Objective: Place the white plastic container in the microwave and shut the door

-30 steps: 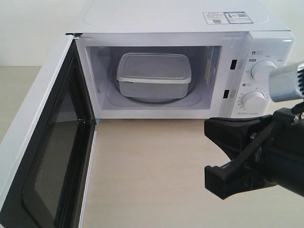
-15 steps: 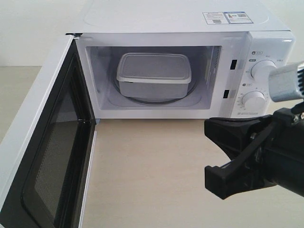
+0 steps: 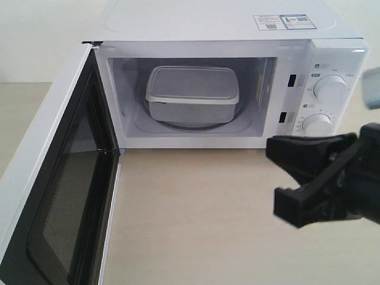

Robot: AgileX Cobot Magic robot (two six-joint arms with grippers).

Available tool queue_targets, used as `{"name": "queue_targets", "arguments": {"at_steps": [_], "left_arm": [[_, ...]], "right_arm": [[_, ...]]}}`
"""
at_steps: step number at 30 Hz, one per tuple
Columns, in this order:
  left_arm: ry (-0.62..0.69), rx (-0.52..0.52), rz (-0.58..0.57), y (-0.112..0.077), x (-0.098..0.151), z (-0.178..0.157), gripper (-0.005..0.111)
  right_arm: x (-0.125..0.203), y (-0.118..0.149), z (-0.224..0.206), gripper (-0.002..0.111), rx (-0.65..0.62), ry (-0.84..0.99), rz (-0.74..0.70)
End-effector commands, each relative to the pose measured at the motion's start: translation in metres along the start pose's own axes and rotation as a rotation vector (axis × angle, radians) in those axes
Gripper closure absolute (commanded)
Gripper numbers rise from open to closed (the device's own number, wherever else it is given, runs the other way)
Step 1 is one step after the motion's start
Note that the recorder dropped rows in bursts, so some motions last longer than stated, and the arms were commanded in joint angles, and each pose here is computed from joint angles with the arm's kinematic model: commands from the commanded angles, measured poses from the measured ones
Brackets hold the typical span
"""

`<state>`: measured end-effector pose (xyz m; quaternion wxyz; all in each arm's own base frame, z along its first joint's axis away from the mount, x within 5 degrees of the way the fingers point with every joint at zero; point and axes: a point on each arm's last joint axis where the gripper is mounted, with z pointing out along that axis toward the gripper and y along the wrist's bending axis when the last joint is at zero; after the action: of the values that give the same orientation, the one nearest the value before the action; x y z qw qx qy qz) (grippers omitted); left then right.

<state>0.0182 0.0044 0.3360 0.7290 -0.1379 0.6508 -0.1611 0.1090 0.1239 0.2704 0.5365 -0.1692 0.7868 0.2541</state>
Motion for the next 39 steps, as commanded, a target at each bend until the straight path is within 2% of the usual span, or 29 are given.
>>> {"name": "queue_targets", "arguments": {"at_steps": [1, 6, 16, 21, 36, 39], "left_arm": [[0.011, 0.002, 0.007, 0.000, 0.000, 0.001, 0.102], [0.011, 0.002, 0.007, 0.000, 0.000, 0.001, 0.102], [0.010, 0.003, 0.007, 0.000, 0.000, 0.001, 0.102], [0.010, 0.003, 0.007, 0.000, 0.000, 0.001, 0.102], [0.008, 0.004, 0.007, 0.000, -0.001, 0.001, 0.102], [0.008, 0.004, 0.007, 0.000, -0.001, 0.001, 0.102]], "right_arm": [[-0.014, -0.021, -0.015, 0.108, 0.008, -0.083, 0.082], [-0.009, -0.040, -0.045, 0.108, -0.007, -0.194, 0.142], [0.027, -0.066, -0.097, 0.108, 0.318, -0.516, 0.155], [0.033, -0.068, -0.113, 0.108, 0.404, -0.641, 0.147], [0.033, -0.070, -0.117, 0.108, 0.440, -0.665, 0.148], [0.032, -0.068, -0.116, 0.108, 0.447, -0.646, 0.059]]}}
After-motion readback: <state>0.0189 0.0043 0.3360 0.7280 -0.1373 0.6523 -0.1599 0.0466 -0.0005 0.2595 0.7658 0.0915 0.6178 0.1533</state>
